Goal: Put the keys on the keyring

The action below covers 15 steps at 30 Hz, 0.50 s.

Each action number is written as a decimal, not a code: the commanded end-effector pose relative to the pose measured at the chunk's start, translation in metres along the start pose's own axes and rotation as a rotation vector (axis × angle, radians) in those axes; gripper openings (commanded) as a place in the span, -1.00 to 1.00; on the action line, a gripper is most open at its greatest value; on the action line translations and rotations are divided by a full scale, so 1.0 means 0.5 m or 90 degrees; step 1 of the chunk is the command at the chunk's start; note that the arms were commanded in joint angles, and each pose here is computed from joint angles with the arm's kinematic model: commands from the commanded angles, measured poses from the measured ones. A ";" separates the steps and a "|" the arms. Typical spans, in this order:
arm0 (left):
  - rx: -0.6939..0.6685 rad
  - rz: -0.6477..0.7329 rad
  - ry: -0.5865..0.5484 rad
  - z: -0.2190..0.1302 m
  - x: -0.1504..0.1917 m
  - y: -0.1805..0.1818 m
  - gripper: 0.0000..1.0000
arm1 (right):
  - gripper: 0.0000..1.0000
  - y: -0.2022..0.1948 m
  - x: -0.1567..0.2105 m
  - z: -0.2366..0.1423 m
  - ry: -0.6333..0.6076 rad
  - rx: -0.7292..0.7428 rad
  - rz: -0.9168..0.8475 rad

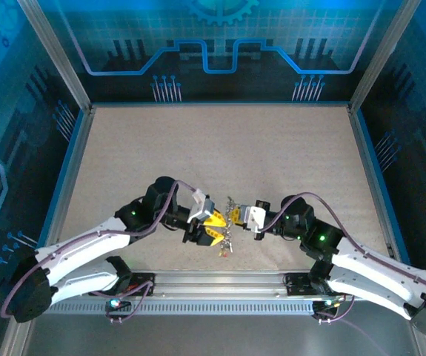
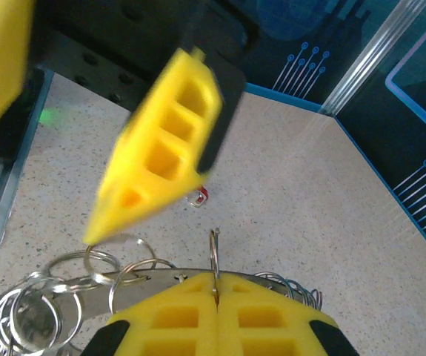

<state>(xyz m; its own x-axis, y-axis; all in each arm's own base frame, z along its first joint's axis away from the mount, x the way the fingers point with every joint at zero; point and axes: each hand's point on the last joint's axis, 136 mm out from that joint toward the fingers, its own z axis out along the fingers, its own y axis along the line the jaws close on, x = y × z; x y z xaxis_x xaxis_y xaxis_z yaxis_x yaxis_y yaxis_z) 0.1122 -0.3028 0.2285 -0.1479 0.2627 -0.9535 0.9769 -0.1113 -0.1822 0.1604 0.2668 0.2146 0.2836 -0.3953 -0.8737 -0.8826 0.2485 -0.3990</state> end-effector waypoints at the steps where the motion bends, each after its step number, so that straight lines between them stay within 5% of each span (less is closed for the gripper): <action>1: 0.017 0.067 0.002 -0.003 0.002 -0.029 -0.05 | -1.00 -0.046 -0.061 -0.009 -0.051 0.044 0.001; 6: -0.005 0.065 0.021 -0.004 0.007 -0.026 0.02 | -1.00 -0.046 -0.064 -0.009 -0.059 0.040 -0.001; 15: -0.237 0.126 -0.005 -0.066 -0.045 0.064 0.08 | -1.00 -0.029 -0.079 -0.017 -0.080 0.005 -0.015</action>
<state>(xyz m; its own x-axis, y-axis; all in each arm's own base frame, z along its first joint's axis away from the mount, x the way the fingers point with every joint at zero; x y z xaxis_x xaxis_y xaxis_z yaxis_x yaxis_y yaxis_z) 0.1267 -0.2867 0.2506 0.0154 0.2397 -0.9707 0.9973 0.0660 0.0321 0.1610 0.2686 0.2175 0.2768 -0.3789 -0.8831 -0.8923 0.2398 -0.3826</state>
